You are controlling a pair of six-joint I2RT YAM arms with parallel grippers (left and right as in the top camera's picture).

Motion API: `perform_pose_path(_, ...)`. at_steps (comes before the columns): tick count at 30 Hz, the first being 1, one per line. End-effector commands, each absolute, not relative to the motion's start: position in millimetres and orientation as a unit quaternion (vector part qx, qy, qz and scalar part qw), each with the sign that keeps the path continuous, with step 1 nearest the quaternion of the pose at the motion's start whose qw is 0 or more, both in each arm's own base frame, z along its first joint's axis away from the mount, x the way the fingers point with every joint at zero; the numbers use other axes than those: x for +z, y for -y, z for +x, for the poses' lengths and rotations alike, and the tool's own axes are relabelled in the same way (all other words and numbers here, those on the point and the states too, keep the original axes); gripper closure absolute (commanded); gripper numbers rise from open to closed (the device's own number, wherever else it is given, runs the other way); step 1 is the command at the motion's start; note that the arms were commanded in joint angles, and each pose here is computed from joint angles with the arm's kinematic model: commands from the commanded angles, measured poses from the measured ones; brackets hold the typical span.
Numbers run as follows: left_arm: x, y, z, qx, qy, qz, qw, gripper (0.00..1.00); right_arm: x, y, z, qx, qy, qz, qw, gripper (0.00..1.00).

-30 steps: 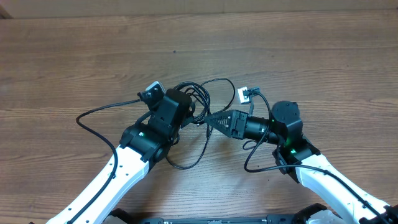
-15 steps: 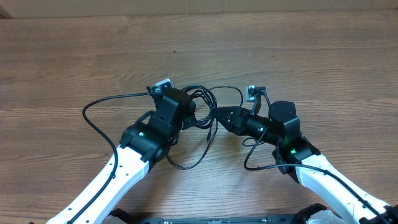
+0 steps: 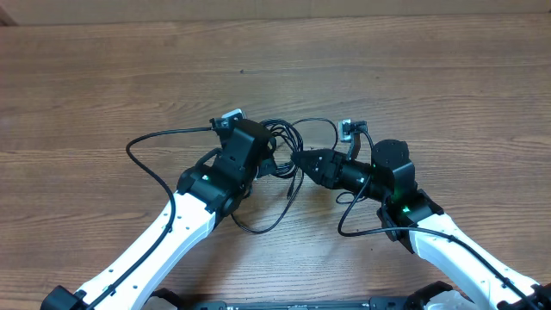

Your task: Untangle cables

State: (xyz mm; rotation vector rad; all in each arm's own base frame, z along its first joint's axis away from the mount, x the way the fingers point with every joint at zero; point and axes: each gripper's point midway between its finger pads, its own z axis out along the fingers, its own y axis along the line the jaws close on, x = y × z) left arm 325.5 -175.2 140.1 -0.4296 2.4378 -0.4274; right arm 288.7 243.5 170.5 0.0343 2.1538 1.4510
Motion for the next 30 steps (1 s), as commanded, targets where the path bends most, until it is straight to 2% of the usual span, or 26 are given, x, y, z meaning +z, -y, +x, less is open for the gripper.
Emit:
perform_pose_path(1,145.9,184.1,328.0,-0.178,-0.92,-0.15,0.315,0.96,174.7,-245.8,286.2,0.538,-0.797,-0.004,0.274,0.65)
perform_pose_path(9,149.1,203.6,321.0,-0.198,-0.92,-0.126,0.313,0.96,170.6,-243.4,287.9,0.529,-0.803,0.001,0.277,0.64)
perform_pose_path(12,150.1,207.1,319.9,-0.201,-0.92,-0.122,0.314,0.96,170.6,-243.4,287.9,0.529,-0.803,0.001,0.277,0.68)
perform_pose_path(14,150.6,207.4,320.4,-0.202,-0.919,-0.122,0.315,0.96,170.5,-243.5,287.8,0.529,-0.803,0.001,0.277,0.77)
perform_pose_path(17,150.8,206.6,321.0,-0.201,-0.919,-0.123,0.317,0.96,170.4,-243.4,287.8,0.529,-0.803,0.001,0.276,0.96)
perform_pose_path(30,154.4,165.3,340.4,-0.131,-0.902,-0.184,0.368,0.96,163.2,-243.9,281.9,0.527,-0.811,0.002,0.255,0.96)
